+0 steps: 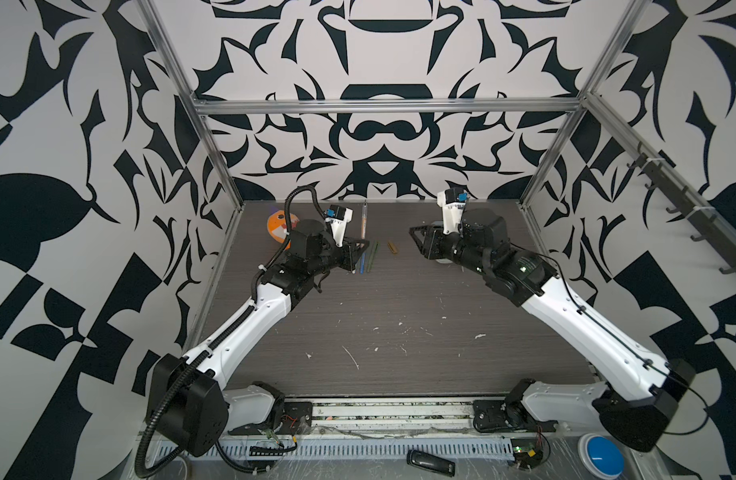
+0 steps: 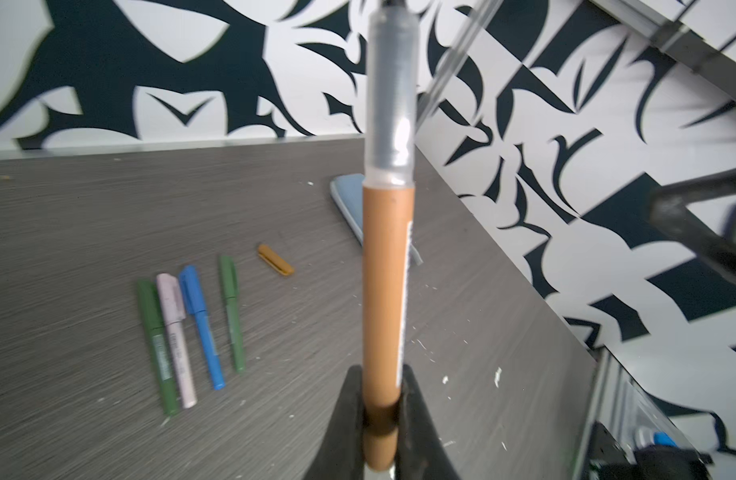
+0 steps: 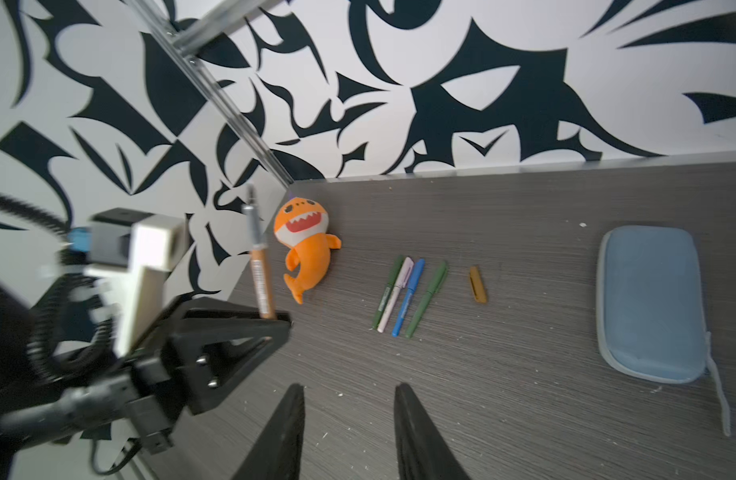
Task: Insert the pens into the pen caps
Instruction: 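Move the right gripper away to the tan cap on the table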
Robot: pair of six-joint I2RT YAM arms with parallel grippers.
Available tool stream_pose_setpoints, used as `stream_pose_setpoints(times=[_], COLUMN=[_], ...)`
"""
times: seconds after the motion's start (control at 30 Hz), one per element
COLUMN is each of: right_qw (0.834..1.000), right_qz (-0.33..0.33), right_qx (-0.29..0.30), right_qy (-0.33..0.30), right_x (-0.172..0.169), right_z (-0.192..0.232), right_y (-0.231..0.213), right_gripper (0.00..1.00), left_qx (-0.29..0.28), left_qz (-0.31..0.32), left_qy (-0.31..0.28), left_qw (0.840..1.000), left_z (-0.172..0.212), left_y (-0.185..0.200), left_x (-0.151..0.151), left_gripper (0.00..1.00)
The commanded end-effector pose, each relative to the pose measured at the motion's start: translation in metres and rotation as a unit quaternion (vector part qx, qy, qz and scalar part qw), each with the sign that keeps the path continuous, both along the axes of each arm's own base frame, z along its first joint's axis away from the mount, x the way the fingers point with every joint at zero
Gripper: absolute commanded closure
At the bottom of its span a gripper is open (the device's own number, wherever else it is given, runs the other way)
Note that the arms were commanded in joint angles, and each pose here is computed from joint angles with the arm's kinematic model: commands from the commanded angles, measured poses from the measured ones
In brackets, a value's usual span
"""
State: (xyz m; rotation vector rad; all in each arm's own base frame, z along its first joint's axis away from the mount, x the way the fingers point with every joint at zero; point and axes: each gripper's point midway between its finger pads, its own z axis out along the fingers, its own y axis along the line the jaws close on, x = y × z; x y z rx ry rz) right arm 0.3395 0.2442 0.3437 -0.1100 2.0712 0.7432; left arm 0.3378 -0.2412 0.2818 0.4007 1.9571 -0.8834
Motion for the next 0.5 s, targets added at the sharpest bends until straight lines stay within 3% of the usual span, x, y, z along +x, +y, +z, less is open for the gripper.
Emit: stream_pose_setpoints(times=[0.0,0.47], right_qw=[0.996,0.958], right_qz=[0.02,0.056], right_qx=[-0.036,-0.225], right_qy=[0.081,0.165], right_x=[0.024,0.126], right_z=[-0.056,-0.204], right_y=[0.007,0.036], right_gripper=[0.61,0.57], left_qx=[0.007,0.005], left_qz=[0.043,0.023], left_qy=[-0.01,-0.01], left_qw=[0.999,1.0], left_z=[0.005,0.004], left_y=[0.016,0.011], left_x=[0.0,-0.003], left_gripper=[1.0,1.0])
